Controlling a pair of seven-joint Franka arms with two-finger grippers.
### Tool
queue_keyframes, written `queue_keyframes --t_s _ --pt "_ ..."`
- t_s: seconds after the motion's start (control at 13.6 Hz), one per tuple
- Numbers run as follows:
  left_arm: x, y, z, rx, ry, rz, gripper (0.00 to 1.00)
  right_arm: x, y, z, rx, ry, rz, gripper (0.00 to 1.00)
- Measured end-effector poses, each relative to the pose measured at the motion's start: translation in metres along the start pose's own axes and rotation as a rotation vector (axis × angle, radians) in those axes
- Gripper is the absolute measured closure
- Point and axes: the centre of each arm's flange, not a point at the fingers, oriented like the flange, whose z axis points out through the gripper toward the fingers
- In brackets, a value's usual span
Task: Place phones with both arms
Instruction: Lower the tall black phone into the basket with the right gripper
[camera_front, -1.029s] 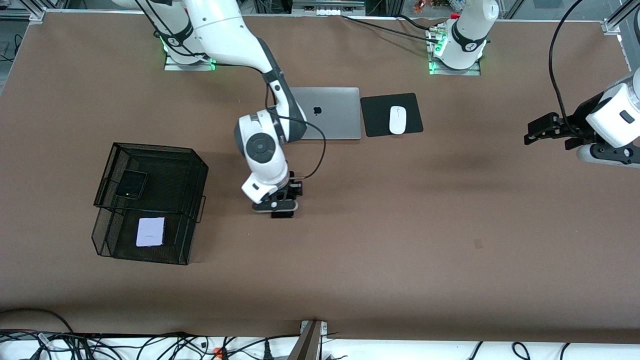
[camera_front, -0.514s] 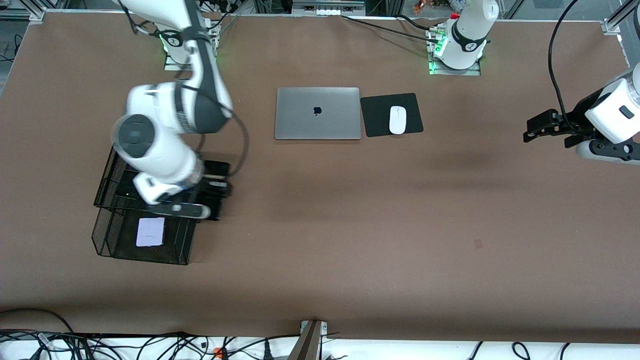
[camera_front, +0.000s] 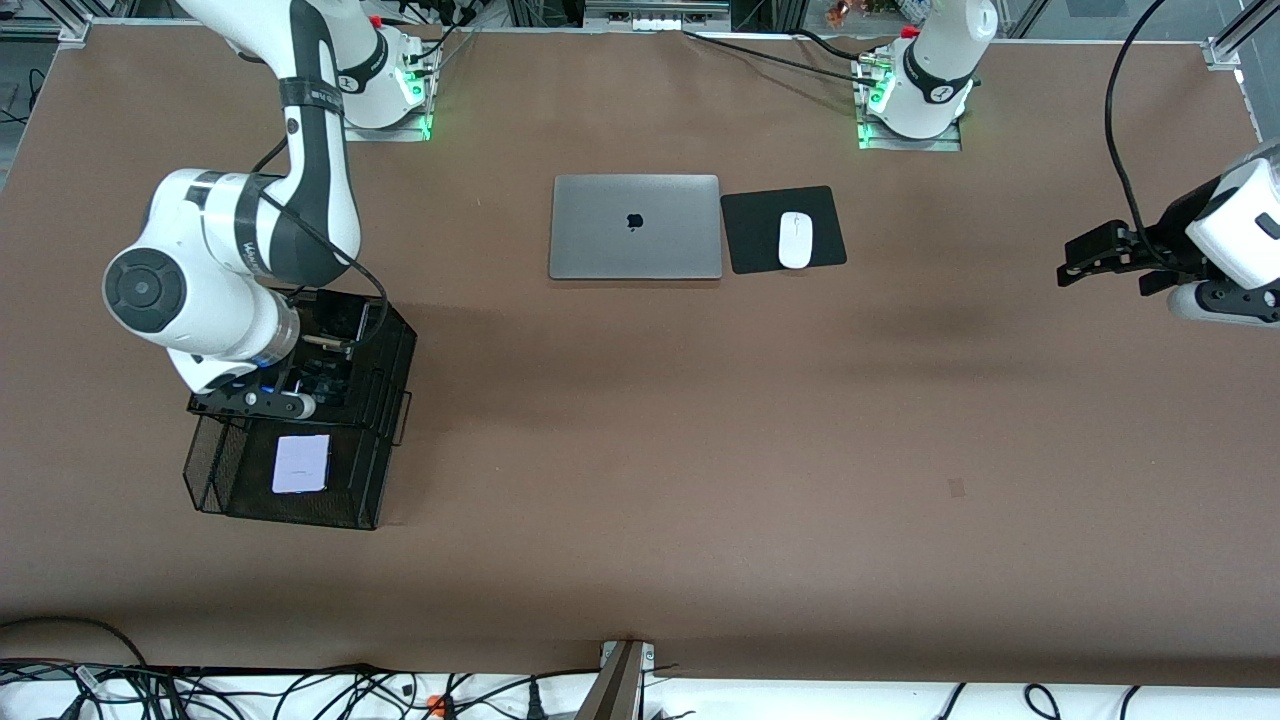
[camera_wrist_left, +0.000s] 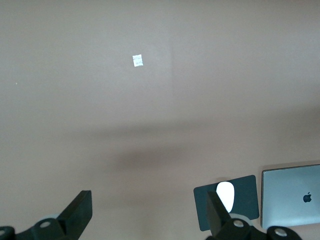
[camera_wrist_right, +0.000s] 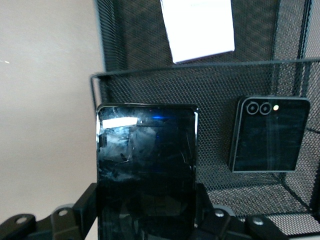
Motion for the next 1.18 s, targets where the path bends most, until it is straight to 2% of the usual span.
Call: queue_keyframes --t_s 0.51,1.18 --pt "0.001 0.010 0.002 0.001 -0.004 0.018 0.00 -0.006 0.017 0.025 -0.019 0.081 -0.011 0.21" --pt "0.001 0.018 0.000 0.010 0.000 0.023 0.00 -0.005 0.021 0.028 -0.023 0.110 -0.014 0.21"
